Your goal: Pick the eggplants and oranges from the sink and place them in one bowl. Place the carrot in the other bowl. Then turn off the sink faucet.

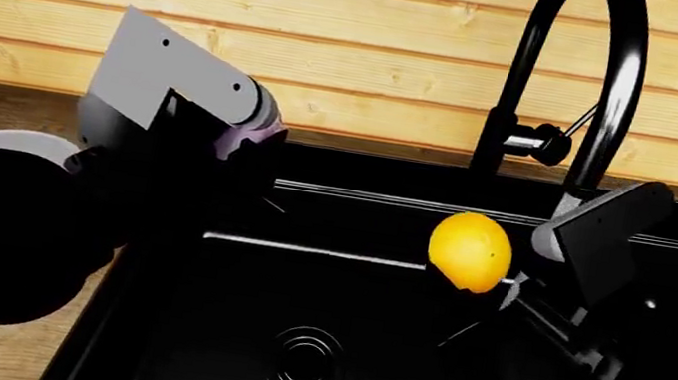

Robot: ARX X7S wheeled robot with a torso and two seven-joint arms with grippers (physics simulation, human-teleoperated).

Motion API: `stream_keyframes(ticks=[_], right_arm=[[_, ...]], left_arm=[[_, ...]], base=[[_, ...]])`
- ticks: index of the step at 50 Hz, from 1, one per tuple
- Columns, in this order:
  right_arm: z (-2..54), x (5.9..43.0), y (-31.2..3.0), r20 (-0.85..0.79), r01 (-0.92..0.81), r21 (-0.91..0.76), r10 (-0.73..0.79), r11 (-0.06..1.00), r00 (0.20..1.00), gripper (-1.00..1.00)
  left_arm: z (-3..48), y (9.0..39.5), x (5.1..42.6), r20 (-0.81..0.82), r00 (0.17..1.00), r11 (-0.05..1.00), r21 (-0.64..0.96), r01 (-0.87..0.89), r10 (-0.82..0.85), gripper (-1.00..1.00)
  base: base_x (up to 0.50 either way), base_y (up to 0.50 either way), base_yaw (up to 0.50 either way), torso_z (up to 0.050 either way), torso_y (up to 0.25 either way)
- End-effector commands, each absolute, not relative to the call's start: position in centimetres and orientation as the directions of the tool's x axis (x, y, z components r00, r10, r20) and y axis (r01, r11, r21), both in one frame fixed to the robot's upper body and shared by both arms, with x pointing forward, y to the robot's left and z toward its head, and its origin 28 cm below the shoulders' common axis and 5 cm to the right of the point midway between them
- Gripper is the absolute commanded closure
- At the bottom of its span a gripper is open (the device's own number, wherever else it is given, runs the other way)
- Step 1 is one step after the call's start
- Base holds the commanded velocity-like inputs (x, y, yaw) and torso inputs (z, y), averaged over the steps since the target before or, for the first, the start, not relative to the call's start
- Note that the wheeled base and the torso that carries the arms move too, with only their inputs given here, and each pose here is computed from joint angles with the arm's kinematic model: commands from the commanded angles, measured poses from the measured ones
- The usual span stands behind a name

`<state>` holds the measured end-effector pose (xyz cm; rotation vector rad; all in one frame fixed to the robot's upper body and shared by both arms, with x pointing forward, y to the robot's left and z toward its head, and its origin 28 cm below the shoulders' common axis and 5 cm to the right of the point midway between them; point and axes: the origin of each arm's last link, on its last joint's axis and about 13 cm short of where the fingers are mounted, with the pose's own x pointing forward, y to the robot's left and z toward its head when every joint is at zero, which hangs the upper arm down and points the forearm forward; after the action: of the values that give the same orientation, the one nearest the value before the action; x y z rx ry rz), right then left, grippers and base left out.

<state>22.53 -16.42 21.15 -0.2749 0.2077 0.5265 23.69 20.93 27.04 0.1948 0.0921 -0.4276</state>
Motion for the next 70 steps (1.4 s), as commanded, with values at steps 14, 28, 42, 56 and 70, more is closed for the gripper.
stream_keyframes(ticks=[14,28,42,56,70], right_arm=[[21.3,22.9,-16.6,-0.225,-0.483,-0.207,0.439,0.851,0.870,1.00],[21.8,23.2,-17.2,-0.178,-0.382,-0.151,0.355,0.912,0.918,1.00],[22.3,23.5,-17.2,-0.148,-0.359,-0.156,0.337,0.920,0.930,1.00],[21.5,23.4,-17.4,-0.142,-0.348,-0.145,0.328,0.926,0.934,1.00],[21.5,23.4,-17.5,-0.133,-0.344,-0.141,0.326,0.928,0.936,1.00]], left_arm=[[27.3,20.7,23.3,-0.095,0.916,0.903,0.160,0.400,-0.389,1.00],[26.7,20.4,23.2,-0.087,0.912,0.903,0.131,0.408,-0.400,1.00],[26.1,20.5,22.5,-0.085,0.913,0.908,0.106,0.406,-0.398,1.00],[26.2,20.3,22.5,-0.079,0.914,0.909,0.105,0.404,-0.397,1.00],[26.1,20.2,22.5,-0.080,0.913,0.908,0.101,0.406,-0.399,1.00]], base=[[-0.23,0.00,0.00,0.000,0.001],[-0.31,0.00,0.00,0.000,0.000],[-0.30,-0.05,0.00,0.001,0.000],[-0.25,-0.33,0.00,0.000,0.000],[-0.24,-0.48,0.00,0.000,0.000]])
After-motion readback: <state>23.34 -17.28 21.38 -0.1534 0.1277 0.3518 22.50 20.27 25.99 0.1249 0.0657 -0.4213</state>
